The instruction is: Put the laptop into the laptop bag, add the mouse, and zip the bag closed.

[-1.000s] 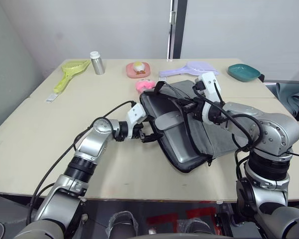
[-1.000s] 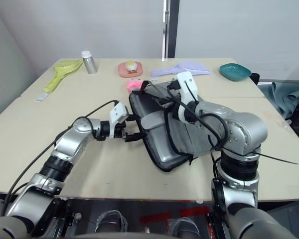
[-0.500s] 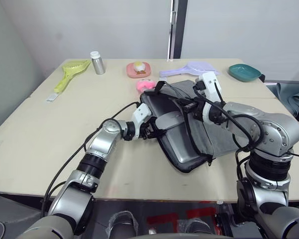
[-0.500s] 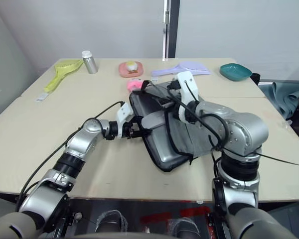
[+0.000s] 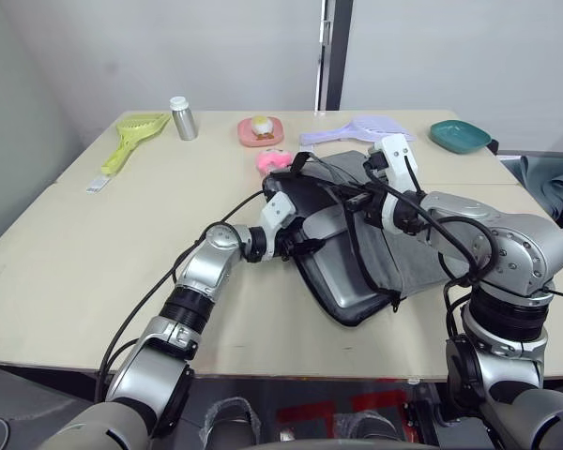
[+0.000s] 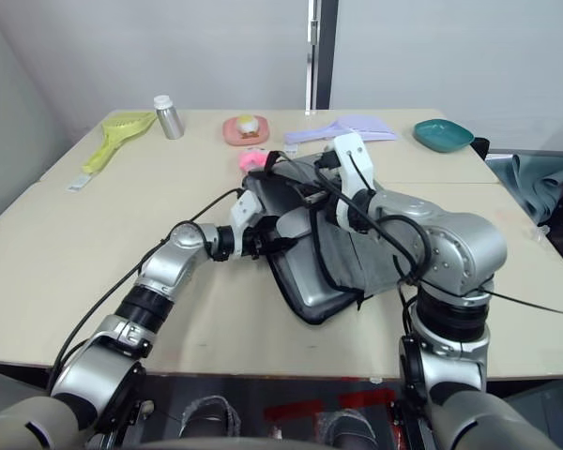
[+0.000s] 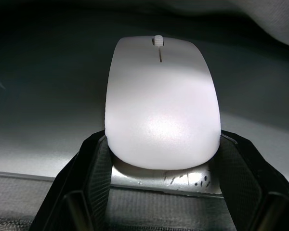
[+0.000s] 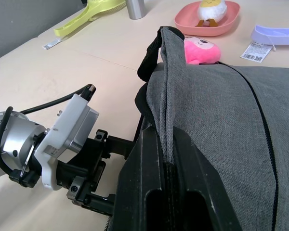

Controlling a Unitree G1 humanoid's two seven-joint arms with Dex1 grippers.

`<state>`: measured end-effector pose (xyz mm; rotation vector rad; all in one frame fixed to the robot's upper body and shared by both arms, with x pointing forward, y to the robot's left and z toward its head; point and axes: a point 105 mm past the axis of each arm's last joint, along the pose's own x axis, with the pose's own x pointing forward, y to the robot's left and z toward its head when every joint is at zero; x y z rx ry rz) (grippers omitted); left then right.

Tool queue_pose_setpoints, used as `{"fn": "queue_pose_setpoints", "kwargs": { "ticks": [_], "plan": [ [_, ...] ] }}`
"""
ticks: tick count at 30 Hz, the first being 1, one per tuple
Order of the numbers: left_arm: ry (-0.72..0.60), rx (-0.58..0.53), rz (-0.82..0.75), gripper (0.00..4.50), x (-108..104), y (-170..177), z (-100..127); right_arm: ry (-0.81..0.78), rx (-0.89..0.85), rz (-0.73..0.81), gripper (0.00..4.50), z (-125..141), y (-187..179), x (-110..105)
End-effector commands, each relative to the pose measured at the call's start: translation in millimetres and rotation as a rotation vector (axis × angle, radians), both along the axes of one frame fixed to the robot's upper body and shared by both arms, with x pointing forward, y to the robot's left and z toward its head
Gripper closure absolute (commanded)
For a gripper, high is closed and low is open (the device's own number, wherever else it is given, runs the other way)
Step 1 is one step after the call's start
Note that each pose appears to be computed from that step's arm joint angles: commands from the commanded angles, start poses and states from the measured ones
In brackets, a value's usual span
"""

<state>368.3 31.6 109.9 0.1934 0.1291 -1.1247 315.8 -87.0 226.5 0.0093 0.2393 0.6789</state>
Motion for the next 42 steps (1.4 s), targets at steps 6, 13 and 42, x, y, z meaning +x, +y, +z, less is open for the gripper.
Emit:
{"fn": "queue_pose_setpoints", "kwargs": {
  "ticks": [6,13,42],
  "plan": [
    [-0.069,-0.012,0.002,1.93,9.9,-18.4,14.0,-0.068,0.017,0.037,4.5,12.7,7.4,-6.7],
    [-0.049,-0.003,-0.014,0.51,6.4,-14.5,8.8,-0.068,0.018,0.032,4.5,12.9,6.1,-6.1],
    [0.077,-0.096,-0.122,0.05,-89.6,172.8,94.7,-0.03,0.002,0.13,4.5,-0.8,6.9,-15.2]
  ]
}}
